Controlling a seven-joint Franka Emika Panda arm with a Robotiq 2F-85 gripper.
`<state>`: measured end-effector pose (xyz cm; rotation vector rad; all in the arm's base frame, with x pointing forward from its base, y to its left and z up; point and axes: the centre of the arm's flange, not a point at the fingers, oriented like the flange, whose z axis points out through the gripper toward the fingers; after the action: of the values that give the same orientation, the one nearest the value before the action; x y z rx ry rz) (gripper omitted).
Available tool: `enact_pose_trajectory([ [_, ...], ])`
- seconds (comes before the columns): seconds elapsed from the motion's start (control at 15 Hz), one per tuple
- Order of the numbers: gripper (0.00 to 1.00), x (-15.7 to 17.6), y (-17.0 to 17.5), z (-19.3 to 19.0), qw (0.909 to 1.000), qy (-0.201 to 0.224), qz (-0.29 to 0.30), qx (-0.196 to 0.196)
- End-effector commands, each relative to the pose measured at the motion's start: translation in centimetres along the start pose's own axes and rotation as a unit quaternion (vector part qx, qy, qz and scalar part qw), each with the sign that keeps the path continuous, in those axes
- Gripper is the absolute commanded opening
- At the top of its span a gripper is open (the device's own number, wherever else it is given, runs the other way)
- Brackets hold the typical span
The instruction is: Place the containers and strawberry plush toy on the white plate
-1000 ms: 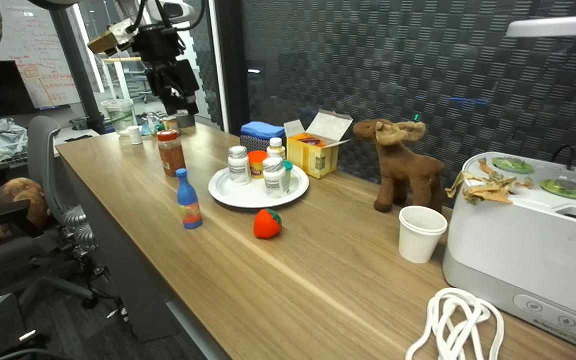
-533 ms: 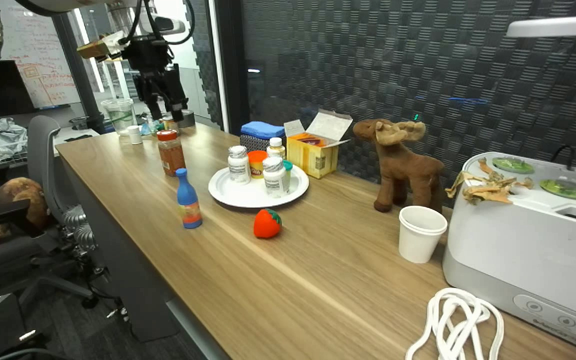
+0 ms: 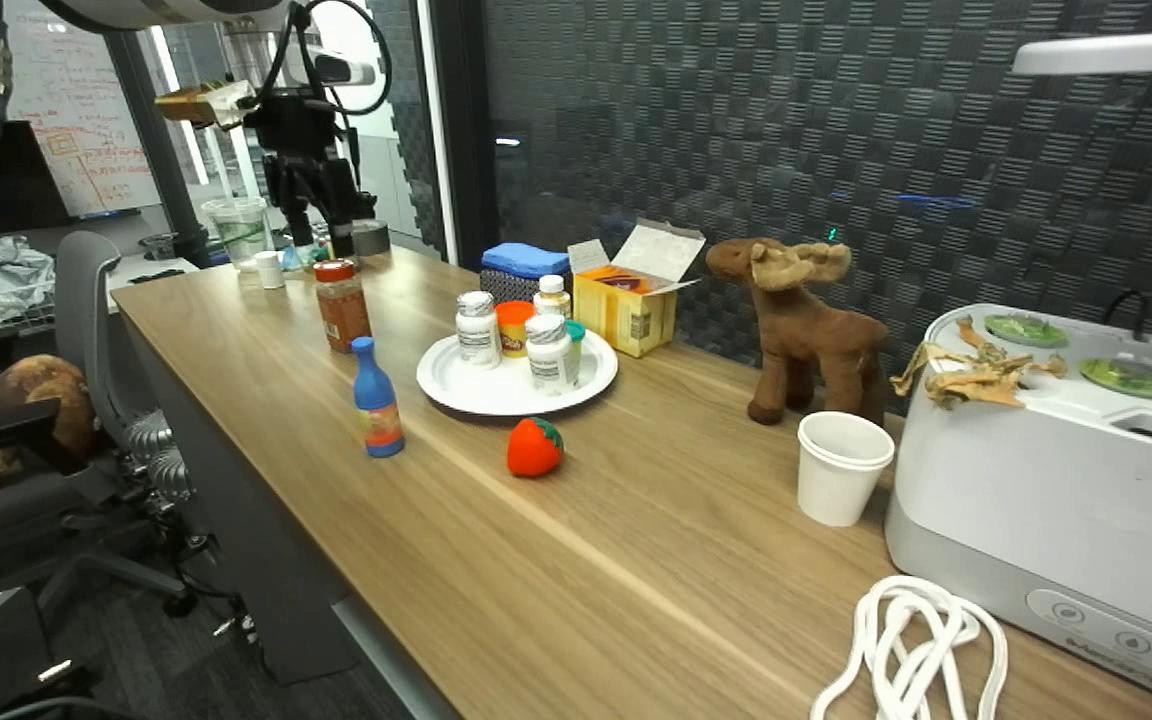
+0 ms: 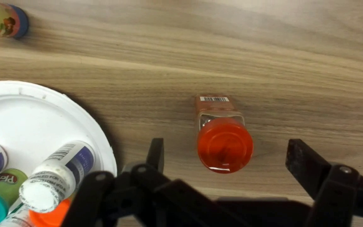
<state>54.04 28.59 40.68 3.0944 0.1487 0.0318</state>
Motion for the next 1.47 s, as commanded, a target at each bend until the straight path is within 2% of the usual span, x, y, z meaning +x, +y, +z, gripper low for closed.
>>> enact_pose_trajectory([
  [0.0, 1.00, 0.7, 0.0, 0.0, 0.9997, -0.008, -0.004, 0.023],
  [0.4, 1.00, 1.0, 0.2, 0.7, 0.9994, -0.010, -0.006, 0.032],
  [0.47, 0.75, 1.0, 0.3, 0.8, 0.9994, -0.012, -0.008, 0.030],
  [0.53, 0.72, 0.9, 0.2, 0.9, 0.9995, -0.012, -0.010, 0.029],
  [0.93, 0.26, 0.9, 0.1, 1.4, 0.9993, -0.014, -0.024, 0.027],
  [1.0, 0.23, 0.9, 0.1, 1.4, 0.9992, -0.015, -0.025, 0.027],
  [1.4, 0.23, 0.9, 0.3, 1.2, 0.9991, -0.014, -0.028, 0.027],
])
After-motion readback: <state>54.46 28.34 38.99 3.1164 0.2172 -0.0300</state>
